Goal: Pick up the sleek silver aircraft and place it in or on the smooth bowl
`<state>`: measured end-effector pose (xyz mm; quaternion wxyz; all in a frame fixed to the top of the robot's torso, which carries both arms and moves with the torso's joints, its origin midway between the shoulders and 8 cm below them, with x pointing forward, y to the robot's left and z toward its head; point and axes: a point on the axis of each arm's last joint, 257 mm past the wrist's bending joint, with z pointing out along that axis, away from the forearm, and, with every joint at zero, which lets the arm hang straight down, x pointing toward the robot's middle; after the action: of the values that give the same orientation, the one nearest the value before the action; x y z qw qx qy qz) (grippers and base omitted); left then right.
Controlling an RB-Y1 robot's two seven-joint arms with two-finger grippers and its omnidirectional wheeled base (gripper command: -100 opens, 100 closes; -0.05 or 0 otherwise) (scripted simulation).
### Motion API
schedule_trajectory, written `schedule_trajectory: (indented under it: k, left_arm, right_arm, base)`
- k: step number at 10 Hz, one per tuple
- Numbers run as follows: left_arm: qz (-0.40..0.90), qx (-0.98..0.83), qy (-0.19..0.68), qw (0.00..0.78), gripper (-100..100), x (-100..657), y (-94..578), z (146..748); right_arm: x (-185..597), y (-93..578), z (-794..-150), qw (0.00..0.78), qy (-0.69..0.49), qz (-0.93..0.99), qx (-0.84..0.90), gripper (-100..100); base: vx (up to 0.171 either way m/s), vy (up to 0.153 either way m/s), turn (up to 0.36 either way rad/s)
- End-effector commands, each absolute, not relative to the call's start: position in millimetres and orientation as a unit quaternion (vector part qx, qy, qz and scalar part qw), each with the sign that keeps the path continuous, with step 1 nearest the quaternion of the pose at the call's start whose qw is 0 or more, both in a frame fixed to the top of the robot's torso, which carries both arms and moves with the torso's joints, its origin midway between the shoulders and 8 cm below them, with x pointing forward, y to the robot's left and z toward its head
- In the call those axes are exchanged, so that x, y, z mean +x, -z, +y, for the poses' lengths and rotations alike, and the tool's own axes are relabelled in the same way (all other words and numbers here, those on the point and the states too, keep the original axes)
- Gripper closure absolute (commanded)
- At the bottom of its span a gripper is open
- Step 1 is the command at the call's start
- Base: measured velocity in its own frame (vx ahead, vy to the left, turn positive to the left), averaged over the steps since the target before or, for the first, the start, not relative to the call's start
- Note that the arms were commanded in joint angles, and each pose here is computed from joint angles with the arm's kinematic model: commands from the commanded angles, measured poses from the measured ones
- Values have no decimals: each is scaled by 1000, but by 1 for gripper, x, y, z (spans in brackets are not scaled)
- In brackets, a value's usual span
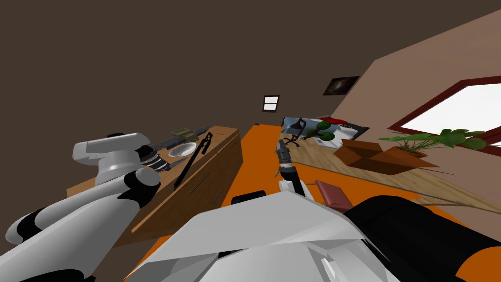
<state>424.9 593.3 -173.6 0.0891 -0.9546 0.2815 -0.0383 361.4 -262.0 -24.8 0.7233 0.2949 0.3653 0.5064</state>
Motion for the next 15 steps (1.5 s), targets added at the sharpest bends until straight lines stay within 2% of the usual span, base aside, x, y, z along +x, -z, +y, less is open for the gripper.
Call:
schedule_trajectory:
  k: [1, 11, 12, 13, 15]
  left_arm:
    - [283, -954, 35, 94, 100, 431, 169, 593]
    - [302, -950, 20, 82, 100, 444, 171, 577]
    - [302, -949, 19, 82, 0, 444, 172, 577]
    - [289, -951, 33, 107, 100, 449, 143, 593]
    - [279, -951, 43, 124, 100, 451, 122, 603]
  right_arm:
    - [361, 25, -262, 723, -506, 365, 295, 0]
    - [361, 25, -262, 723, -506, 365, 295, 0]
    - [361, 25, -262, 723, -506, 365, 295, 0]
    - [361, 25, -262, 723, -506, 365, 295, 0]
    - [361, 25, -262, 723, -506, 365, 295, 0]
  base:
    - [-65, 12, -71]
    - [-38, 6, -30]
    - [0, 0, 0]
    - [-41, -34, -78]
    - [-56, -40, -50]
